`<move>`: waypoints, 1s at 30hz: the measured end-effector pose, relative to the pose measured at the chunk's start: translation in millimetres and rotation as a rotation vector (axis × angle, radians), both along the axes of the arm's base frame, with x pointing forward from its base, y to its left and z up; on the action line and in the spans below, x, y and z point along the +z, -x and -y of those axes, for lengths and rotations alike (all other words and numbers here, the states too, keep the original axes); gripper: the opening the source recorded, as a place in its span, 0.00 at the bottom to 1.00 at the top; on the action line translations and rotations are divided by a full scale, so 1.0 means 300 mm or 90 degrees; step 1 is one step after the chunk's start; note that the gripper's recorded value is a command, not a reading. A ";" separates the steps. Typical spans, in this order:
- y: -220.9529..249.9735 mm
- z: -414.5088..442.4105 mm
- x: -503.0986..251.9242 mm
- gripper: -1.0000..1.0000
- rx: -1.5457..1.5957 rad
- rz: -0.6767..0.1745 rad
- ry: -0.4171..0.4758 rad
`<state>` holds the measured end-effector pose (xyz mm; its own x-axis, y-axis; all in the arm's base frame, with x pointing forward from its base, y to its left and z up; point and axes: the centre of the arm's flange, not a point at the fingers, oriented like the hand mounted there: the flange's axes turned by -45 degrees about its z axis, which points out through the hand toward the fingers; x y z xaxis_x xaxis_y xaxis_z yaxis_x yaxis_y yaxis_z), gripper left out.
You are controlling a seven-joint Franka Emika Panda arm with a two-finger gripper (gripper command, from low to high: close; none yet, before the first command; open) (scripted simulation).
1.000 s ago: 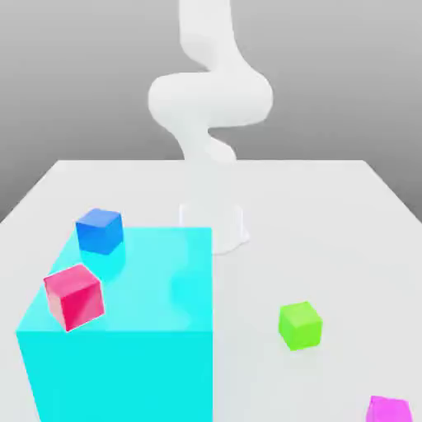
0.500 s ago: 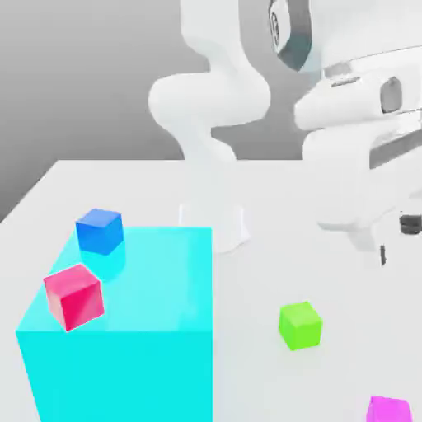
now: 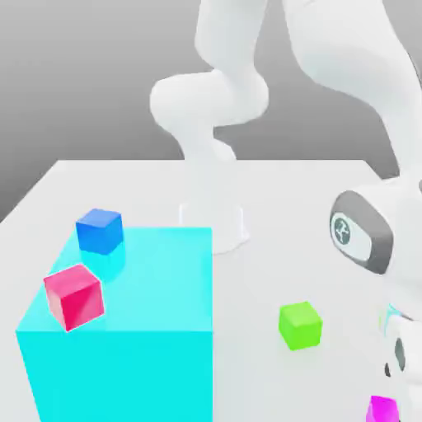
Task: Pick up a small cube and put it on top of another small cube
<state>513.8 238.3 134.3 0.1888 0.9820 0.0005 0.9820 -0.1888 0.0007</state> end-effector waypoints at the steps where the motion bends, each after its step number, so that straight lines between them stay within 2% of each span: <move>1: 0.000 0.000 0.000 0.00 0.000 0.000 0.000; 7: 0.001 0.000 -0.004 0.00 0.001 -0.001 0.001; 11: -0.003 0.008 0.171 0.00 -0.005 -0.001 0.001; 16: -0.133 0.350 0.474 0.00 -0.207 0.006 0.002; 19: -0.158 0.595 0.645 0.00 -0.343 0.008 0.002; 22: -0.129 0.916 0.805 0.00 -0.505 0.008 0.001; 25: -0.021 1.249 0.966 0.00 -0.684 0.002 -0.001; 27: 0.024 1.317 0.987 0.00 -0.735 -0.001 -0.003; 29: 0.025 1.302 0.906 0.00 -0.735 -0.002 -0.004; 30: 0.028 1.303 0.860 1.00 -0.737 -0.002 -0.004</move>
